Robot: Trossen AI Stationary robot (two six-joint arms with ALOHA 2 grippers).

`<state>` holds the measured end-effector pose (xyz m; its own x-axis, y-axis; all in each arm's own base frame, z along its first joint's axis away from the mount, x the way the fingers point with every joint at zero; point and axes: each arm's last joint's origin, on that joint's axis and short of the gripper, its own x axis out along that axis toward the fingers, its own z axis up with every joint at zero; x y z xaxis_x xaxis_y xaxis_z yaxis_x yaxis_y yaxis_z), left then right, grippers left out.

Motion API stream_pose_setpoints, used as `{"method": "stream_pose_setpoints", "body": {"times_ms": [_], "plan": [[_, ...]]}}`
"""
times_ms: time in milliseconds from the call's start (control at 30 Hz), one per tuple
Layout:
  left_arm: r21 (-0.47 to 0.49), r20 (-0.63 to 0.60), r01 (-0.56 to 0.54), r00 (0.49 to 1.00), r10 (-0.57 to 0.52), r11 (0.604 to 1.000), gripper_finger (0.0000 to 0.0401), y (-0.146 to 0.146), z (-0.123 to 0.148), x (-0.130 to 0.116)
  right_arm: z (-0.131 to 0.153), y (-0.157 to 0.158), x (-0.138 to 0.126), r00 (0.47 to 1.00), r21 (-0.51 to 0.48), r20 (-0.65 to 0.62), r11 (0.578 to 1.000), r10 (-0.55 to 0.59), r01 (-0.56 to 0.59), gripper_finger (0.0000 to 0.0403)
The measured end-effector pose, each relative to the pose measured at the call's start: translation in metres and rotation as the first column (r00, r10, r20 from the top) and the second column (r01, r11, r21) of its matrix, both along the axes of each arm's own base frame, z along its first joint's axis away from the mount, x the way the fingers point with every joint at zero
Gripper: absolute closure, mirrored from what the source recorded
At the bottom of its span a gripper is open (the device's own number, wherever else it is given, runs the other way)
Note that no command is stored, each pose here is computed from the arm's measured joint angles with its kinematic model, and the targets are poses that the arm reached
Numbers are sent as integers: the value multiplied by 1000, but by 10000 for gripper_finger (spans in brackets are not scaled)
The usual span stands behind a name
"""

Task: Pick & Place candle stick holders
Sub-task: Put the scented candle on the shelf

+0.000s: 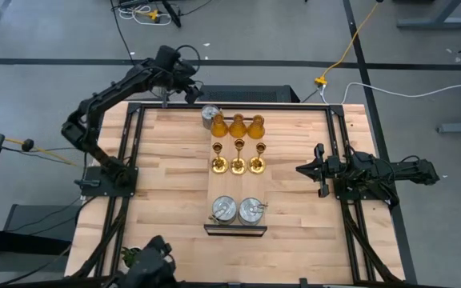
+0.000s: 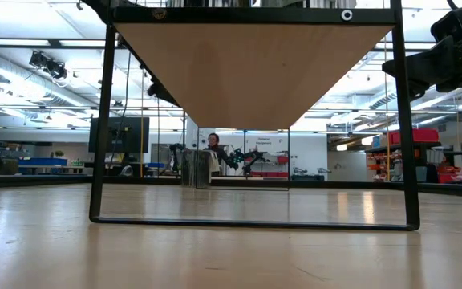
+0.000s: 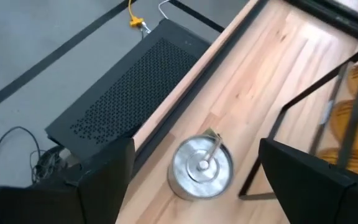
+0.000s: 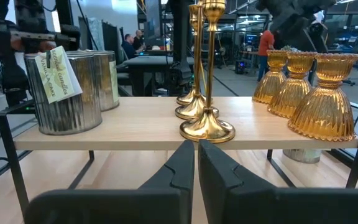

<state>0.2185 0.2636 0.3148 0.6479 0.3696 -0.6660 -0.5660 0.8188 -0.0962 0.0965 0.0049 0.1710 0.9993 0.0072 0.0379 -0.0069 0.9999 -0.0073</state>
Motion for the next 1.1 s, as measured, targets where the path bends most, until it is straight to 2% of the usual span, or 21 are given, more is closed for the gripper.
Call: {"method": "stream_pose_setpoints", "body": {"times_ms": [300, 633, 933, 1100], "plan": [[10, -86, 96, 992, -95, 995, 48, 8, -22, 13, 0, 0, 0, 1000, 0, 0, 1000, 0, 0, 376], [-28, -114, 113, 987, -116, 993, 48, -1, -63, 13, 0, 0, 0, 1000, 0, 0, 1000, 0, 0, 376], [25, -66, 126, 990, -124, 992, 48, -6, -84, 18, 0, 0, 0, 1000, 0, 0, 1000, 0, 0, 376], [4, -26, 128, 991, -128, 992, 48, -9, -96, 17, 0, 0, 0, 1000, 0, 0, 1000, 0, 0, 376]]}}
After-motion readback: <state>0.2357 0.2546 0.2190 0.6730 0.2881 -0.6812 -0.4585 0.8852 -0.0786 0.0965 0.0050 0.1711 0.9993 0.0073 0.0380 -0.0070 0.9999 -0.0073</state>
